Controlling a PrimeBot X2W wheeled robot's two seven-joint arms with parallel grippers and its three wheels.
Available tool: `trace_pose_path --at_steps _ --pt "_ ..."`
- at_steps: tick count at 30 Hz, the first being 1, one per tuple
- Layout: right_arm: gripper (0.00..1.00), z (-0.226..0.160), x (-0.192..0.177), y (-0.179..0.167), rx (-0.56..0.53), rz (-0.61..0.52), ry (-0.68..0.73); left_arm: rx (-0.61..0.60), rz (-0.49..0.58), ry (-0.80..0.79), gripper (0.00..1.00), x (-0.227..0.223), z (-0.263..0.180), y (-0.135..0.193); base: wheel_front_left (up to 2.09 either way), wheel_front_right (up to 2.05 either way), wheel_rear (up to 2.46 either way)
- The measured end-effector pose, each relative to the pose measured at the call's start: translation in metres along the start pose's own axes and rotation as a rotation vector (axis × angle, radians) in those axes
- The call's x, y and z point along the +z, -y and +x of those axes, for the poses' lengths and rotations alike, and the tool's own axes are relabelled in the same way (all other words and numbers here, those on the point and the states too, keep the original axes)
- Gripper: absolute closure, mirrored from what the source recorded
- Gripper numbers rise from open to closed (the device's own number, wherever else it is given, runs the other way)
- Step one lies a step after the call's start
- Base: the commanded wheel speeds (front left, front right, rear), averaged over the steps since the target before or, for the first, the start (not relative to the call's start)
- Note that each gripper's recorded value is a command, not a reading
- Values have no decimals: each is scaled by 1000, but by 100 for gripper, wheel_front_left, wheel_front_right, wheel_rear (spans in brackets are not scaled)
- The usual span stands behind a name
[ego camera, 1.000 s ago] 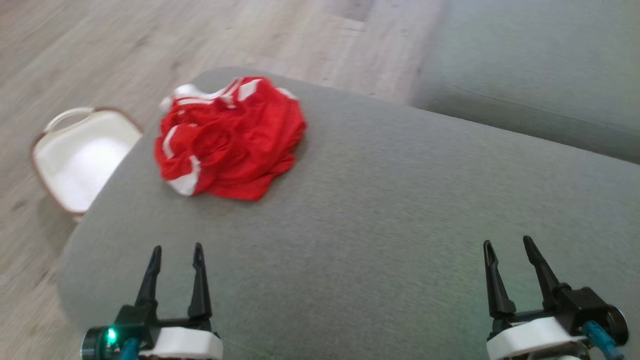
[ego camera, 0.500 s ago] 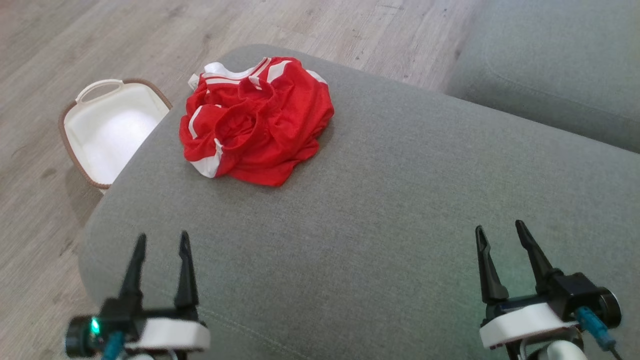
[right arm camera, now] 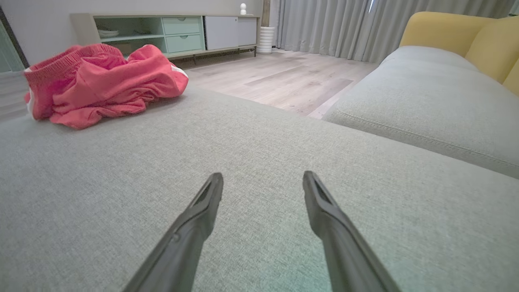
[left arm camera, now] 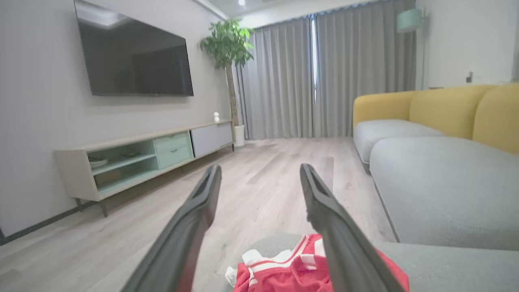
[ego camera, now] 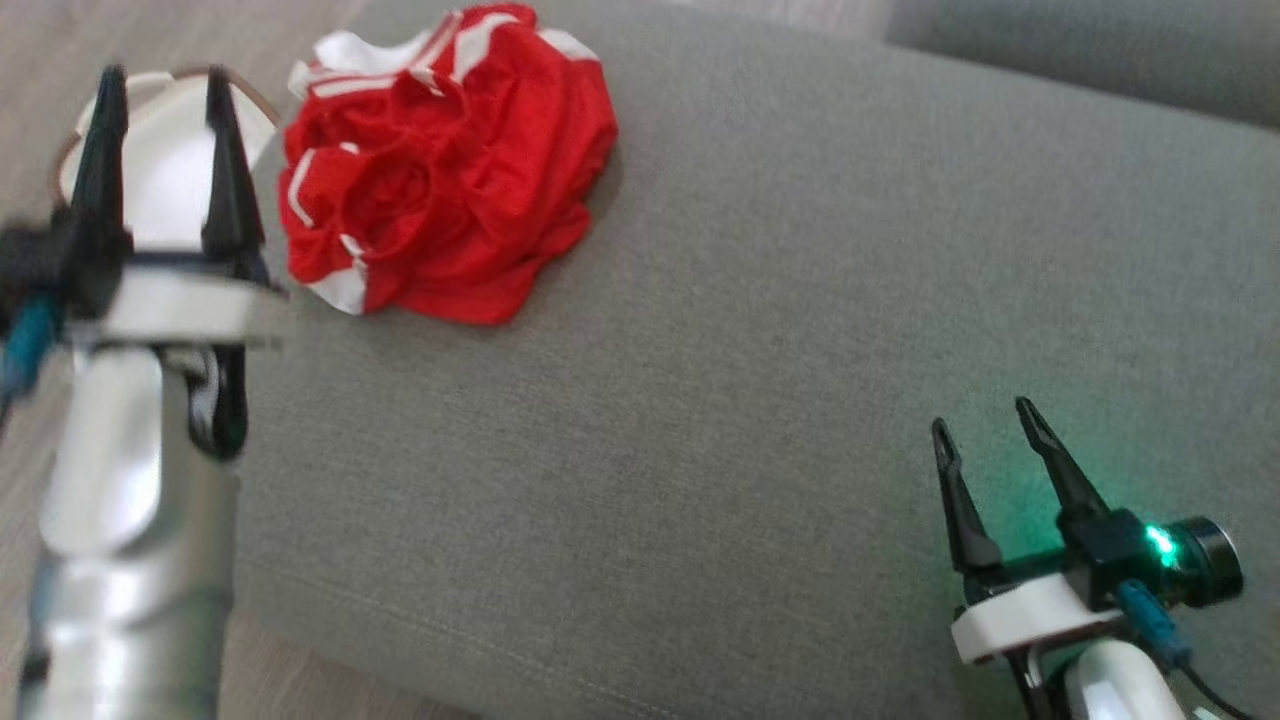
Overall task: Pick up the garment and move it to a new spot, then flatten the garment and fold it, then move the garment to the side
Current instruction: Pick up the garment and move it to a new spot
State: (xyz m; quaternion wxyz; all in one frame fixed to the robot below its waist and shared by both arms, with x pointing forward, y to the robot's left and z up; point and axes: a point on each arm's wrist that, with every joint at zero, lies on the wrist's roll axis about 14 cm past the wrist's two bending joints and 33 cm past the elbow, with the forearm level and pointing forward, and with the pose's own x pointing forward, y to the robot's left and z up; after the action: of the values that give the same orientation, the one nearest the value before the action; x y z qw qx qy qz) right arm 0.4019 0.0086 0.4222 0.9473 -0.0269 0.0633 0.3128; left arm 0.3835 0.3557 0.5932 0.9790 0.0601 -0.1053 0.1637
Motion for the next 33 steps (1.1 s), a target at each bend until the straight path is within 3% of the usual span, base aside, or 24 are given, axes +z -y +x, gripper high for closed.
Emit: trace_pose_path --at_steps 4,9,17,26,28,29,33 --pt "0 9 -15 2 18 -30 -28 -38 -10 -202 0 -40 49 13 0 0 0" --pt "0 12 -32 12 15 -37 -58 -73 -38 -437 0 -88 72 35 0 0 0" --pt "0 23 -47 10 64 -55 -60 -62 -27 -748 0 -172 47 43 0 0 0" --pt "0 36 -48 5 89 -36 -27 -86 -38 -854 0 -208 35 61 0 0 0" --pt "0 37 -48 6 89 -34 -26 -93 -46 -878 76 -214 32 65 0 0 0" --pt "0 37 -48 6 87 -33 -25 -97 -52 -886 100 -216 31 67 0 0 0" --pt "0 38 -46 9 78 -36 -21 -115 -62 -902 100 -219 31 73 0 0 0"
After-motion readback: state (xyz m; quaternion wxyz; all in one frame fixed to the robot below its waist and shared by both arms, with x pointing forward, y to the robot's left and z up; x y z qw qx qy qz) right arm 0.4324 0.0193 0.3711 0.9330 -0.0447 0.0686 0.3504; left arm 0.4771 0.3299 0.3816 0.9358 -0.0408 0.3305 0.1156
